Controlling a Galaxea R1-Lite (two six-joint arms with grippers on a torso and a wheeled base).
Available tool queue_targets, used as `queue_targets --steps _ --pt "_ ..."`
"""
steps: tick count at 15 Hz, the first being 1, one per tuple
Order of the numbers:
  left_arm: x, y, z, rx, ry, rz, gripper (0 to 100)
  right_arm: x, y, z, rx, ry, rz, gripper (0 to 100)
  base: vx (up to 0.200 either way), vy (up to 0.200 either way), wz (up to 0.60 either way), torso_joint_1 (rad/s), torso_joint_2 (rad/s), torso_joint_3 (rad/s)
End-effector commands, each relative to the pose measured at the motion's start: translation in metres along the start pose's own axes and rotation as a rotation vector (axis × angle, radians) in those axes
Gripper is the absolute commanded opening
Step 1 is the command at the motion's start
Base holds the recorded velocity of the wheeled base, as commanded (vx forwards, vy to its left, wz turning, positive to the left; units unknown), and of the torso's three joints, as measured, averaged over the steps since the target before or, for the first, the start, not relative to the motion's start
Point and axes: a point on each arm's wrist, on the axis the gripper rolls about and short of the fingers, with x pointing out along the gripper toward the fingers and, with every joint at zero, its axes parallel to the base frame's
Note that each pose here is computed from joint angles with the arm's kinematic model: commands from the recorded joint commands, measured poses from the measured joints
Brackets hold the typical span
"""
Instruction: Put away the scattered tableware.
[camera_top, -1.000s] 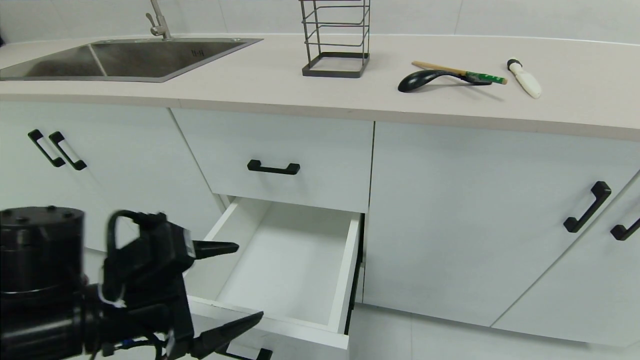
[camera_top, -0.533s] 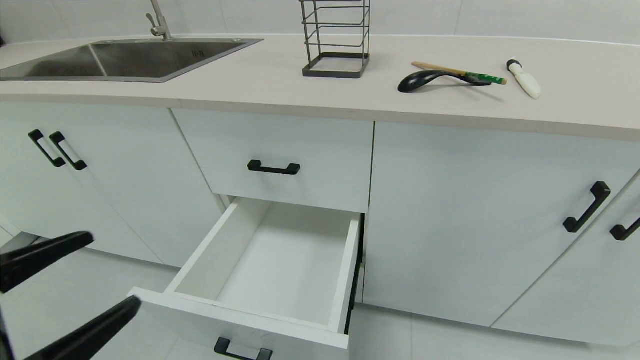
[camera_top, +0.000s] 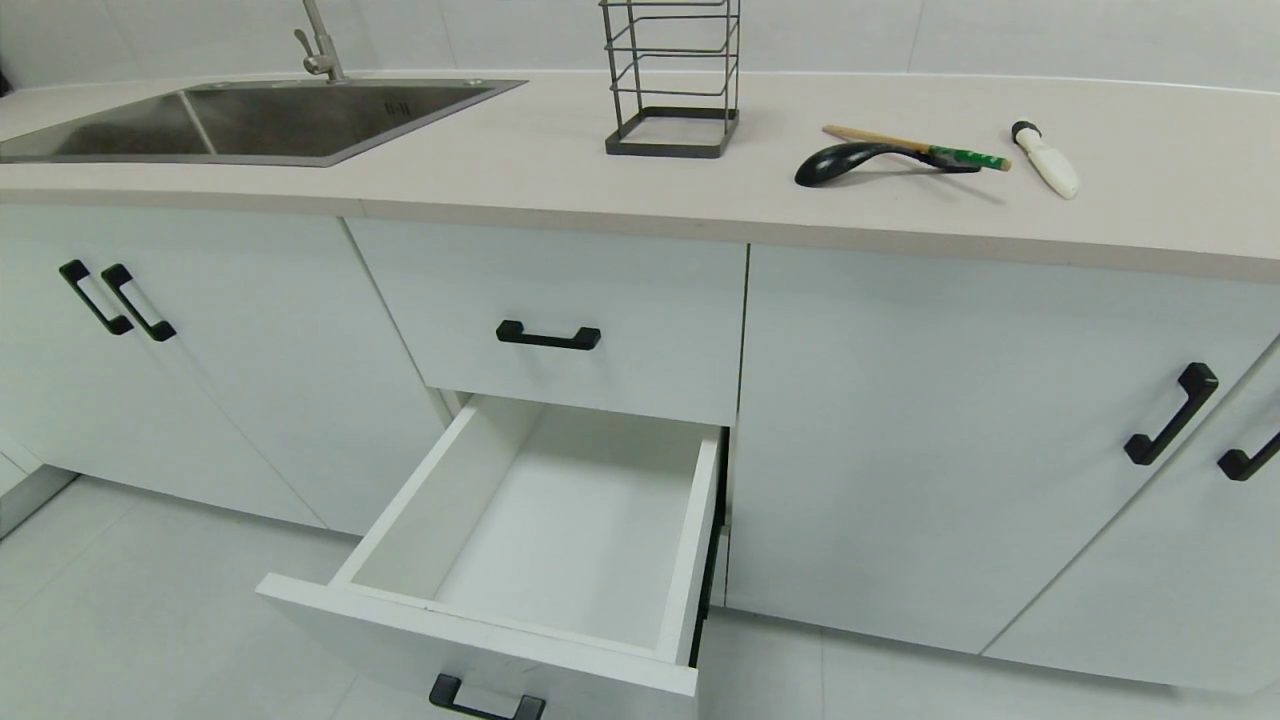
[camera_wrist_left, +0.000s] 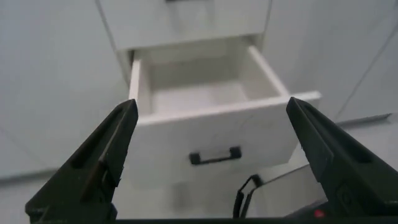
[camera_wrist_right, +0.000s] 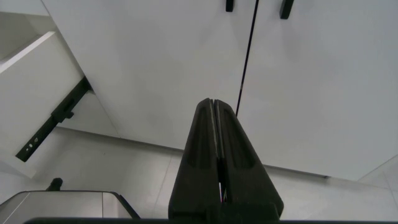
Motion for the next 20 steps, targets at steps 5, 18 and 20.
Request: queue_targets --steps 5,18,20 --pt "-0.0036 0.0035 -0.0291 -0.005 0.043 0.291 100 0.0001 0.0 0.0 0.002 0.001 0.0 0 0.0 0.0 0.0 0.0 0.0 0.0" --pt "-0.0036 0.0036 -0.029 -0.088 0.029 0.295 100 0.0001 -0.0001 0.0 0.004 0.001 -0.003 0 0.031 0.0 0.14 0.001 0.0 0.002" --pt "-0.0037 0.0036 -0.0285 -0.087 0.028 0.295 100 0.0001 -0.0001 0.0 0.004 0.001 -0.003 0 0.2 0.0 0.0 0.0 0.0 0.009"
